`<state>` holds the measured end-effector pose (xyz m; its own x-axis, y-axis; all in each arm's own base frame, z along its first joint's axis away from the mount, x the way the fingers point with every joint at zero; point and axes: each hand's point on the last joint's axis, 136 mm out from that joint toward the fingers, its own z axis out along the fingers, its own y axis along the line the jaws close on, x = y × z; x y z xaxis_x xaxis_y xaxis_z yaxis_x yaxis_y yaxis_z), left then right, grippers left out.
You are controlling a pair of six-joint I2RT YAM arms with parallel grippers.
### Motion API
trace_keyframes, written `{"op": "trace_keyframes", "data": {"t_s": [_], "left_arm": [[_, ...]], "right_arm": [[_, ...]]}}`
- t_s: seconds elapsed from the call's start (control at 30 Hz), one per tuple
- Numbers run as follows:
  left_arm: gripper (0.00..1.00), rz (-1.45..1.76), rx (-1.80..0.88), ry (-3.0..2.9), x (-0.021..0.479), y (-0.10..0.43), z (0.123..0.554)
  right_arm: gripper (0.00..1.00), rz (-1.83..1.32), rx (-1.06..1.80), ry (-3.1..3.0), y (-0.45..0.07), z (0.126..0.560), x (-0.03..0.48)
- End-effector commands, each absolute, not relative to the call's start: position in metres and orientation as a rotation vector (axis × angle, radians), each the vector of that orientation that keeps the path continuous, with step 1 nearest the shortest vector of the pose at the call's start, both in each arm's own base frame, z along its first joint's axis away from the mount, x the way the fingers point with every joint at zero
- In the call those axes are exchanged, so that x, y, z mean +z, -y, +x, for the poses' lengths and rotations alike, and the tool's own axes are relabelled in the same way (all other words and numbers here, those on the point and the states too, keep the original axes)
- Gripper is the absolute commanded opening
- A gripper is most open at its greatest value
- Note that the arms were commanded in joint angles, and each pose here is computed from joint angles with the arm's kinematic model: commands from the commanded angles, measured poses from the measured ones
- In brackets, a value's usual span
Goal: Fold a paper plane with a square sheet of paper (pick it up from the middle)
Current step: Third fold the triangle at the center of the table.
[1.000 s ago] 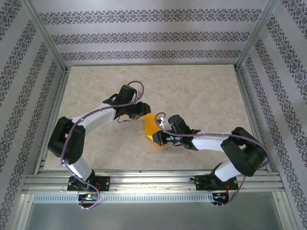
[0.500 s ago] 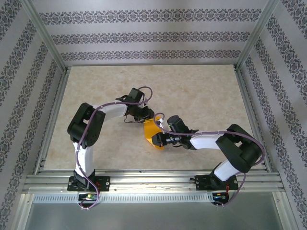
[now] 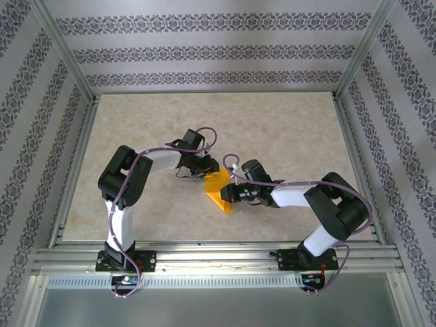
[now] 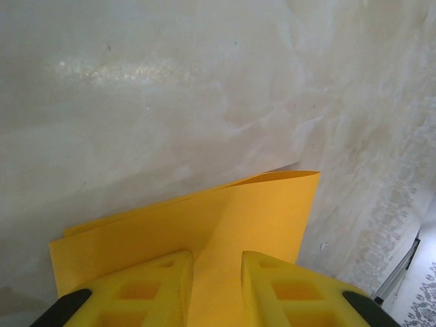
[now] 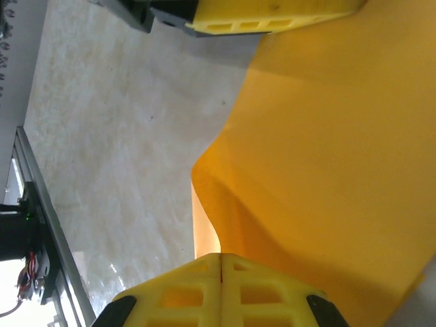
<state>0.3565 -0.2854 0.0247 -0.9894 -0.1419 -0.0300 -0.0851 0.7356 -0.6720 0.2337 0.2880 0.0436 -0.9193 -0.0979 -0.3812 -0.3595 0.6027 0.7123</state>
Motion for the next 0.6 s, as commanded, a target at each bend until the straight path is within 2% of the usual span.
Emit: {"op": "trace_keyframes", "data": {"t_s": [0.0,0.57], "left_arm": [[0.27,-0.196,-1.045,-2.911,0.008,0.28,0.343],[0.27,-0.22,-1.043,-2.895,0.013,0.277,0.341]], "right_arm": [[0.0,-0.398,1.183,-2.535,-0.288,0.243,0.045],[0.0,-0.431,1.016,-2.594,-0.268,0.246,0.034]]}}
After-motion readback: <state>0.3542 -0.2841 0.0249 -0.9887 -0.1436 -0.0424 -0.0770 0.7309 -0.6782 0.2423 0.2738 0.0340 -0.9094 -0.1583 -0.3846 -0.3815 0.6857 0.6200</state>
